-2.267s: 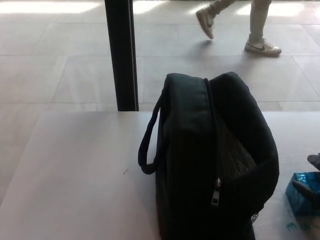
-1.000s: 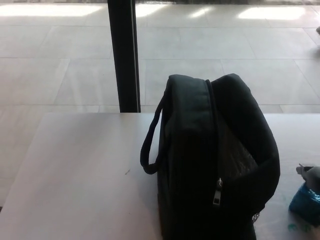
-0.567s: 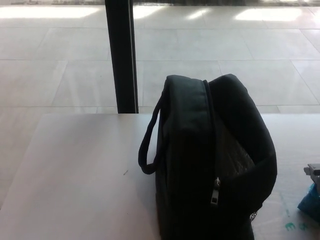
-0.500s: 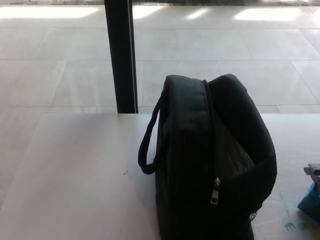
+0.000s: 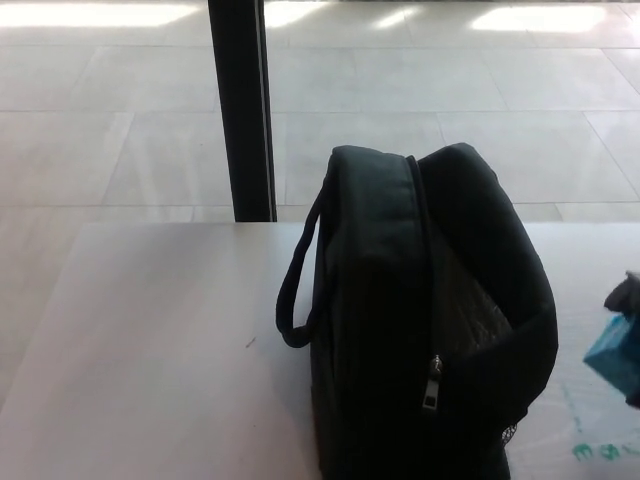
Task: The robot uses its right hand to pick up the cube kept on the middle of the desk and put it inside the bag next to it
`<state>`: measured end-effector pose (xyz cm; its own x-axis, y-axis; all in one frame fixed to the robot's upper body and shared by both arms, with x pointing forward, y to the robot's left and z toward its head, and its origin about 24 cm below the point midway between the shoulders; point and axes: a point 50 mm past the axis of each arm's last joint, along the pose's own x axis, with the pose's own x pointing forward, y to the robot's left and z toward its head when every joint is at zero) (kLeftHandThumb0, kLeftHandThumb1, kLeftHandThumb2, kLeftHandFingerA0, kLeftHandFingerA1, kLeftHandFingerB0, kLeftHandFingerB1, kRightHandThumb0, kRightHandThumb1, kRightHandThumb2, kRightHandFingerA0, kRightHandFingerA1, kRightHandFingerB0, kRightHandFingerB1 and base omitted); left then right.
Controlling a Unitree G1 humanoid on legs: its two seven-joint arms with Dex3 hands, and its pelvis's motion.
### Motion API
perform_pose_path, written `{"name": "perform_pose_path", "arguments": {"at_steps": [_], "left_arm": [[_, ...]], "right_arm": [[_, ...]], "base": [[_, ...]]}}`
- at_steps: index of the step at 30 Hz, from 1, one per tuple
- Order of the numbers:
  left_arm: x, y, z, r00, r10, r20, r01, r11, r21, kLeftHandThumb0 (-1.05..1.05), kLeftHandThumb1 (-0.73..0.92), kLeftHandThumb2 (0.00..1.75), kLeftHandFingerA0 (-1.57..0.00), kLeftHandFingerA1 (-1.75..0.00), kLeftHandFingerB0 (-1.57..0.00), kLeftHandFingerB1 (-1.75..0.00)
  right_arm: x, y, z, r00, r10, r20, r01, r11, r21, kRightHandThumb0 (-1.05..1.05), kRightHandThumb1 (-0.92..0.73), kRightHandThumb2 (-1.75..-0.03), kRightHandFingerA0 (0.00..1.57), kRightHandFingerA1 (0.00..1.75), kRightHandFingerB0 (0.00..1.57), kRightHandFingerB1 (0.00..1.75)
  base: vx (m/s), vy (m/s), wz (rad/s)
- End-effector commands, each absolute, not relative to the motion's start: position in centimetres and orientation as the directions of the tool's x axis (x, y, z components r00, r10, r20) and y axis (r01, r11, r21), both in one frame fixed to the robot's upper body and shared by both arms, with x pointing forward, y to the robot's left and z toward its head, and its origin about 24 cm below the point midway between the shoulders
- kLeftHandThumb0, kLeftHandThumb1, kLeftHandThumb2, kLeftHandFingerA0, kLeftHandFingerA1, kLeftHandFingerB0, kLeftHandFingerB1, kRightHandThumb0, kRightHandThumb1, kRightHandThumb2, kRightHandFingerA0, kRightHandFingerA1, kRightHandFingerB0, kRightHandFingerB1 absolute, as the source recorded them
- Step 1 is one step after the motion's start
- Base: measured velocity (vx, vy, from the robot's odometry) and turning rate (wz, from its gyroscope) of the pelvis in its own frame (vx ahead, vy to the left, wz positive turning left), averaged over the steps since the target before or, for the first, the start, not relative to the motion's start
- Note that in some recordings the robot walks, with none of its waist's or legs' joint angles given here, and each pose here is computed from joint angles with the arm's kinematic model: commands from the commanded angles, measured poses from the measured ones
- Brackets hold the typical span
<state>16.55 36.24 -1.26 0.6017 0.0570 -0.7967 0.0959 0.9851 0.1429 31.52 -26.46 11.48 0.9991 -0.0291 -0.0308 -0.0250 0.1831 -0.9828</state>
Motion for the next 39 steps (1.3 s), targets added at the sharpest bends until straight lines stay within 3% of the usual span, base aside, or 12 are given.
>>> {"name": "perform_pose_path", "arguments": {"at_steps": [1, 6, 7, 8, 9, 10, 25, 26, 27, 35, 37, 39], "left_arm": [[16.1, 37.0, -0.9, 0.586, 0.081, -0.806, 0.113, 0.977, 0.181, -0.64, 0.54, 0.90, -0.31, -0.59, -0.31, -0.54], [15.9, 37.2, -1.1, 0.576, 0.094, -0.812, 0.083, 0.982, 0.172, -0.62, 0.53, 0.89, -0.32, -0.59, -0.31, -0.54], [15.9, 37.2, -1.2, 0.576, 0.099, -0.811, 0.081, 0.981, 0.177, -0.63, 0.53, 0.89, -0.33, -0.59, -0.32, -0.54], [15.9, 37.3, -1.2, 0.576, 0.104, -0.811, 0.075, 0.981, 0.180, -0.63, 0.52, 0.89, -0.33, -0.59, -0.32, -0.54], [15.8, 37.3, -1.2, 0.578, 0.106, -0.809, 0.067, 0.982, 0.177, -0.63, 0.52, 0.88, -0.33, -0.59, -0.33, -0.54], [15.8, 37.3, -1.2, 0.578, 0.104, -0.809, 0.067, 0.982, 0.174, -0.62, 0.52, 0.89, -0.33, -0.59, -0.33, -0.54], [15.6, 37.3, -1.3, 0.568, 0.109, -0.816, 0.101, 0.974, 0.201, -0.64, 0.55, 0.91, -0.34, -0.59, -0.32, -0.54], [15.4, 37.2, -1.4, 0.565, 0.103, -0.819, 0.106, 0.975, 0.196, -0.55, 0.69, 0.59, -0.35, -0.51, -0.38, -0.44], [15.4, 37.2, -1.4, 0.566, 0.103, -0.818, 0.106, 0.975, 0.196, -0.64, 0.55, 0.91, -0.34, -0.60, -0.31, -0.54], [15.5, 37.3, -1.3, 0.565, 0.100, -0.819, 0.083, 0.981, 0.177, -0.63, 0.52, 0.89, -0.30, -0.59, -0.27, -0.53], [15.5, 37.4, -1.4, 0.562, 0.098, -0.821, 0.082, 0.982, 0.173, -0.64, 0.53, 0.90, -0.30, -0.58, -0.32, -0.55], [15.5, 37.4, -1.4, 0.561, 0.099, -0.822, 0.087, 0.980, 0.178, -0.64, 0.53, 0.90, -0.31, -0.59, -0.31, -0.54]], "right_arm": [[32.8, -27.3, 15.6, 0.986, -0.050, 0.157, 0.165, 0.339, -0.926, -0.17, -0.63, -0.87, 0.83, 1.73, 0.71, 1.47], [34.2, -28.5, 18.4, 0.959, -0.076, 0.274, 0.281, 0.410, -0.868, -0.13, -0.54, -1.07, 0.90, 1.70, 0.74, 1.48], [34.4, -28.5, 19.1, 0.957, -0.084, 0.279, 0.287, 0.427, -0.857, -0.15, -0.56, -1.06, 0.89, 1.65, 0.77, 1.45], [34.7, -28.4, 19.7, 0.952, -0.085, 0.295, 0.302, 0.432, -0.850, -0.23, -0.52, -1.13, 1.15, 1.34, 0.91, 1.20], [34.7, -28.2, 20.5, 0.942, -0.076, 0.326, 0.326, 0.427, -0.843, -0.17, -0.54, -1.10, 0.85, 1.70, 0.73, 1.52], [34.8, -27.9, 21.1, 0.938, -0.074, 0.339, 0.336, 0.443, -0.831, -0.17, -0.53, -1.11, 0.88, 1.72, 0.73, 1.52], [32.8, -18.6, 25.8, 0.893, 0.212, 0.396, 0.246, 0.508, -0.826, -0.22, -0.48, -1.18, 0.90, 1.75, 0.76, 1.55], [32.5, -18.0, 25.6, 0.885, 0.242, 0.399, 0.239, 0.501, -0.832, -0.22, -0.49, -1.20, 0.91, 1.75, 0.76, 1.54], [32.3, -17.0, 25.3, 0.877, 0.276, 0.392, 0.216, 0.502, -0.837, -0.22, -0.51, -1.19, 0.91, 1.75, 0.77, 1.53], [30.3, -14.3, 22.7, 0.838, 0.468, 0.281, 0.089, 0.391, -0.916, -0.25, -0.62, -0.98, 0.87, 1.75, 0.73, 1.57], [29.7, -14.1, 21.5, 0.835, 0.498, 0.235, 0.061, 0.341, -0.938, -0.26, -0.58, -0.84, 0.92, 1.75, 0.88, 1.12], [29.6, -14.2, 21.1, 0.834, 0.507, 0.215, 0.048, 0.322, -0.946, -0.27, -0.62, -0.79, 0.91, 1.75, 0.87, 1.14]], "base": [[0.00, 0.000, 0.00], [0.00, 0.000, 0.00], [0.00, 0.000, 0.00], [0.00, 0.000, 0.00], [0.00, 0.000, 0.00], [0.00, 0.000, 0.00], [0.00, 0.000, 0.00], [0.00, 0.000, 0.00], [0.00, 0.000, 0.00], [0.00, 0.000, 0.00], [0.00, 0.000, 0.00], [0.00, 0.000, 0.00]]}}
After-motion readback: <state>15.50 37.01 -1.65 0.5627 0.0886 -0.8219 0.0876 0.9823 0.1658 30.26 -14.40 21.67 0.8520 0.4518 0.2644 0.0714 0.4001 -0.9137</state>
